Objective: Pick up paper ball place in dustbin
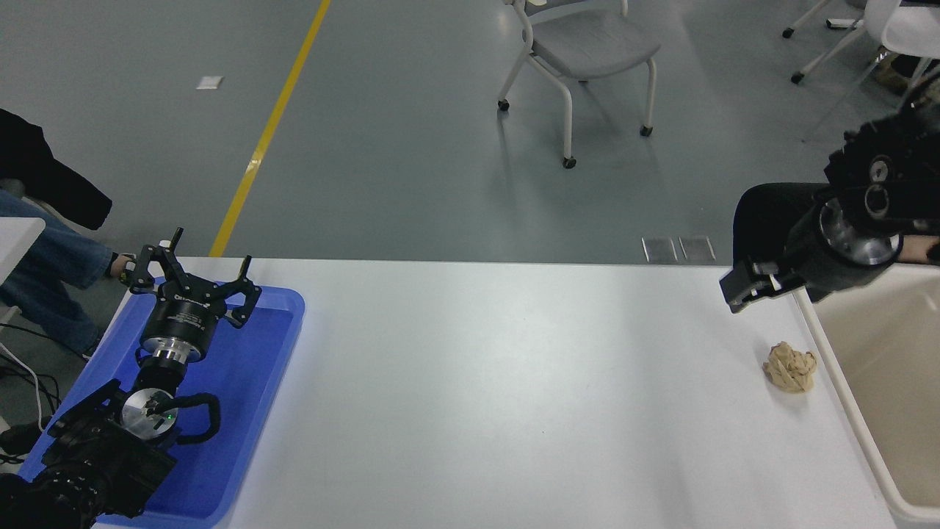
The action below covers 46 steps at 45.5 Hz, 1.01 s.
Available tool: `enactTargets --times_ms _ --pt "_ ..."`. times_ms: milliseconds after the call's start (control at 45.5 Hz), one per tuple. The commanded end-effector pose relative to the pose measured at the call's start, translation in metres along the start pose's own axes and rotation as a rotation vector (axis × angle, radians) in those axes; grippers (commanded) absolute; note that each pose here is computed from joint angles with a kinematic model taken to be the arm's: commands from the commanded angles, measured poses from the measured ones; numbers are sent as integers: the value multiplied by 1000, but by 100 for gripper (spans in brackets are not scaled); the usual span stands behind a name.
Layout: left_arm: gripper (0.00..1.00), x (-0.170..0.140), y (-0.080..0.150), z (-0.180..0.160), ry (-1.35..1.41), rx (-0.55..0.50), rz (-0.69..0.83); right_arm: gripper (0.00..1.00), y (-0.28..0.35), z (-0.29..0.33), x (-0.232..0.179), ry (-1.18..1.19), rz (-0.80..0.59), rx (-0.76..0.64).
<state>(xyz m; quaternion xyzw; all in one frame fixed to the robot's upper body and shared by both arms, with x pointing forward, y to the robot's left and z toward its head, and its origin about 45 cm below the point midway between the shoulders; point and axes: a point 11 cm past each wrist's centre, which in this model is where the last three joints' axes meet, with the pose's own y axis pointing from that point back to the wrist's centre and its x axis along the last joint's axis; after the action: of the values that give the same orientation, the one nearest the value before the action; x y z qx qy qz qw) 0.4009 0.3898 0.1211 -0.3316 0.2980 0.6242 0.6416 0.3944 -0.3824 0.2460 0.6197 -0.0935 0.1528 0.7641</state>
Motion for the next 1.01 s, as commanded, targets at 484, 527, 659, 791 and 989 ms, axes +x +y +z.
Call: enactTargets --times_ms 484,527,659,791,989 --pt "100 0 0 0 -1 0 0 100 -118 55 -70 -105 114 -126" --pt "100 0 0 0 -1 0 0 100 -123 49 -73 -129 119 -106" --pt "100 1 0 1 -3 0 3 100 -132 41 -81 -192 126 -72" --pt "100 0 0 1 -1 -1 0 100 -138 45 -82 -231 149 -80" --pt "100 0 0 1 -1 -1 0 100 -150 42 -89 -267 163 -84"
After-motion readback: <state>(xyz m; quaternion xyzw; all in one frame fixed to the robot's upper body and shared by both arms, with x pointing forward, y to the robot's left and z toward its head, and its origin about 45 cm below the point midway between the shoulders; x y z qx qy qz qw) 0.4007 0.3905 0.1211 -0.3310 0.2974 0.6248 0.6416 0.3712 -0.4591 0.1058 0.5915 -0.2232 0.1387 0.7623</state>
